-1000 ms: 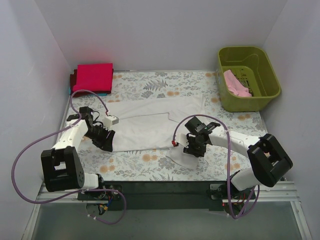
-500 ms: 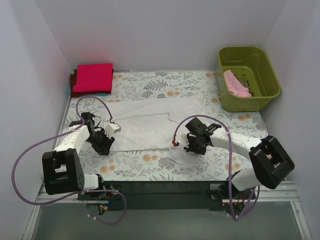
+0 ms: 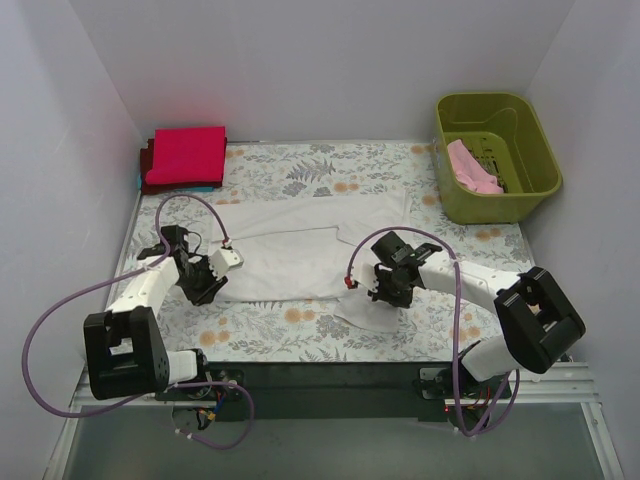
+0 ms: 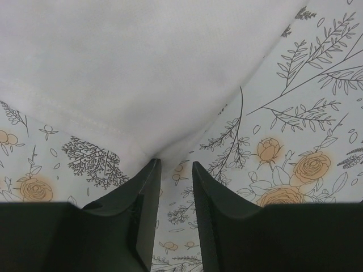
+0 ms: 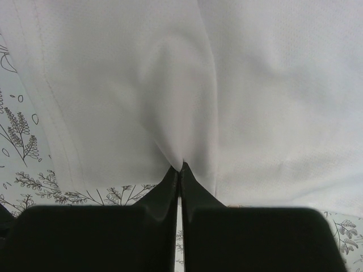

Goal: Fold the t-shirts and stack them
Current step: Fold the tshirt

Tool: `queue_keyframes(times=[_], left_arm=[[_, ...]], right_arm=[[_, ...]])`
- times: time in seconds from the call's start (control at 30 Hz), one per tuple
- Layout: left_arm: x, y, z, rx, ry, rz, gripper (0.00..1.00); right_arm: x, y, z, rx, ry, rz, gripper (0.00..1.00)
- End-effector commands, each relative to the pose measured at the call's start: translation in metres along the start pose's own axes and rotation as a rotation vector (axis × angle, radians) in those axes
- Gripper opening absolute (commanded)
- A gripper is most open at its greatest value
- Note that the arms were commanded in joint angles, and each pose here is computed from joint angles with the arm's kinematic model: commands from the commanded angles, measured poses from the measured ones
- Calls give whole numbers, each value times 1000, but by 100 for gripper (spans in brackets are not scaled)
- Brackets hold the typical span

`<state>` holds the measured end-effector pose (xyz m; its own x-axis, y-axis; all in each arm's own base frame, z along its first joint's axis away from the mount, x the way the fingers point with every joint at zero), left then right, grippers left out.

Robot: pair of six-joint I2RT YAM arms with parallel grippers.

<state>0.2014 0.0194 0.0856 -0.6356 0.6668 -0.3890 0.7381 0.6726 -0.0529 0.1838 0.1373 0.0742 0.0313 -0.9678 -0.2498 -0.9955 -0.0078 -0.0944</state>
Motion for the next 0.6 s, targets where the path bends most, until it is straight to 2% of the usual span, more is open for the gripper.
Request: queue_keyframes(times=[0.0,0.23,0.33,0.47,0.57], left_arm=[[4,2,2,-11,9,65,28],[24,-12,13,37,68,85,25],[34,-17,18,47,100,88,18],[36,-22,14,44,94,94,1],[37,-27,11,52,88,105,0]], right_arm=[[5,0,2,-35,20,23,1],[7,-4,-1,-30,17,41,1],[9,-1,-2,-39,17,42,1],[9,4,-7,-48,4,44,1],[10,9,-14,-53,-6,50,1]])
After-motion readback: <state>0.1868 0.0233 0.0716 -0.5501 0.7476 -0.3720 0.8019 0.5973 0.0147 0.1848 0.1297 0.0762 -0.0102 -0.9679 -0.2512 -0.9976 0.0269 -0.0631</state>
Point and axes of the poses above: each gripper's point midway between its finger pads, its own z axis out along the fingers, its own y axis along the line the jaws close on, x = y × z, the point moved 6 cm from there along -z, back along the fingers, and after that the axes turned 10 degrees about -z, right-handed, at the moved point
